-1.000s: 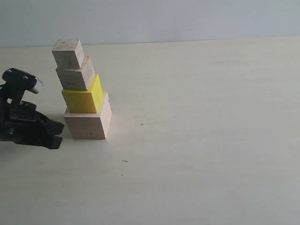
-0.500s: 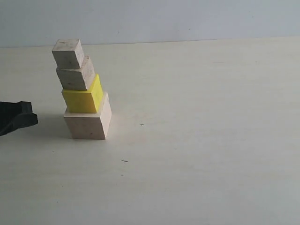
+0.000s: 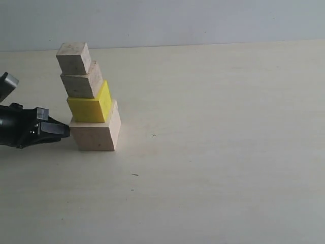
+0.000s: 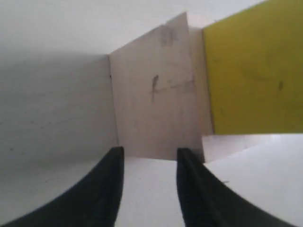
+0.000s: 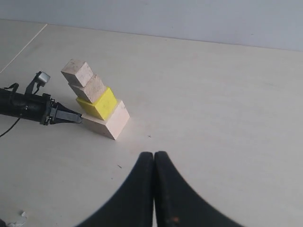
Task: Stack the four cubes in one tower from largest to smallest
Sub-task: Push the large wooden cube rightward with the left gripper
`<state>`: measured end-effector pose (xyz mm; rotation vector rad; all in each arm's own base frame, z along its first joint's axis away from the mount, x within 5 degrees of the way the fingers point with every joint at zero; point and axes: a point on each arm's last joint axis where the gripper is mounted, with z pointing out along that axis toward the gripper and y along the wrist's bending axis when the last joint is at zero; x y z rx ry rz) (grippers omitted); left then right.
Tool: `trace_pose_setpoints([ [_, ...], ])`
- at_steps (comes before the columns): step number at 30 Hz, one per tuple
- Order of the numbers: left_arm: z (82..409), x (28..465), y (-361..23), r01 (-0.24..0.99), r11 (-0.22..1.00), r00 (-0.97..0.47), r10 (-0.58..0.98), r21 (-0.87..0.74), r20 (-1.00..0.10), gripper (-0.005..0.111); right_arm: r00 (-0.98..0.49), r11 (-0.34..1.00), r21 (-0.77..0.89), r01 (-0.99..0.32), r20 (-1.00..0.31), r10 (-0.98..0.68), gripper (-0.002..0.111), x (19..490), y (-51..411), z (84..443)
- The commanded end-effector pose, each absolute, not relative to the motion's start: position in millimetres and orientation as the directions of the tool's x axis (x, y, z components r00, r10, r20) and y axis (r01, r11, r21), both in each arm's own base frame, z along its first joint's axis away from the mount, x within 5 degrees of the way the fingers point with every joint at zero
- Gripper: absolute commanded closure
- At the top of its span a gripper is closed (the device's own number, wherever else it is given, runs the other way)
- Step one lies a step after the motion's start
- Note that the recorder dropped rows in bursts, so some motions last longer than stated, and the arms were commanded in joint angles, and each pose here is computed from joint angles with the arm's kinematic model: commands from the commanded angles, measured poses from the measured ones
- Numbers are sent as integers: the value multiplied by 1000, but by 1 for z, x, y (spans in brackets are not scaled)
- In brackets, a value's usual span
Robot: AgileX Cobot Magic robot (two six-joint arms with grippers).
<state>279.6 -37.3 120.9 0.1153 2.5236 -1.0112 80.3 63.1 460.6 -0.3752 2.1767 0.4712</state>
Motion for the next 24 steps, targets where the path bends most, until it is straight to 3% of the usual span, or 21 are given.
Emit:
trace_pose_setpoints([
  [1, 123, 279, -40, 372, 703, -875, 47, -606, -482, 50, -584, 883, 192, -428, -805, -108, 108, 80, 63, 460],
  [11, 121, 276, -39, 473, 699, -835, 161, -537, -526, 50, -582, 885, 189, -426, -806, -108, 108, 80, 62, 460],
  [24, 123, 271, -65, 733, 550, -647, 384, -399, -659, 50, -576, 887, 178, -427, -810, -115, 108, 81, 62, 460],
])
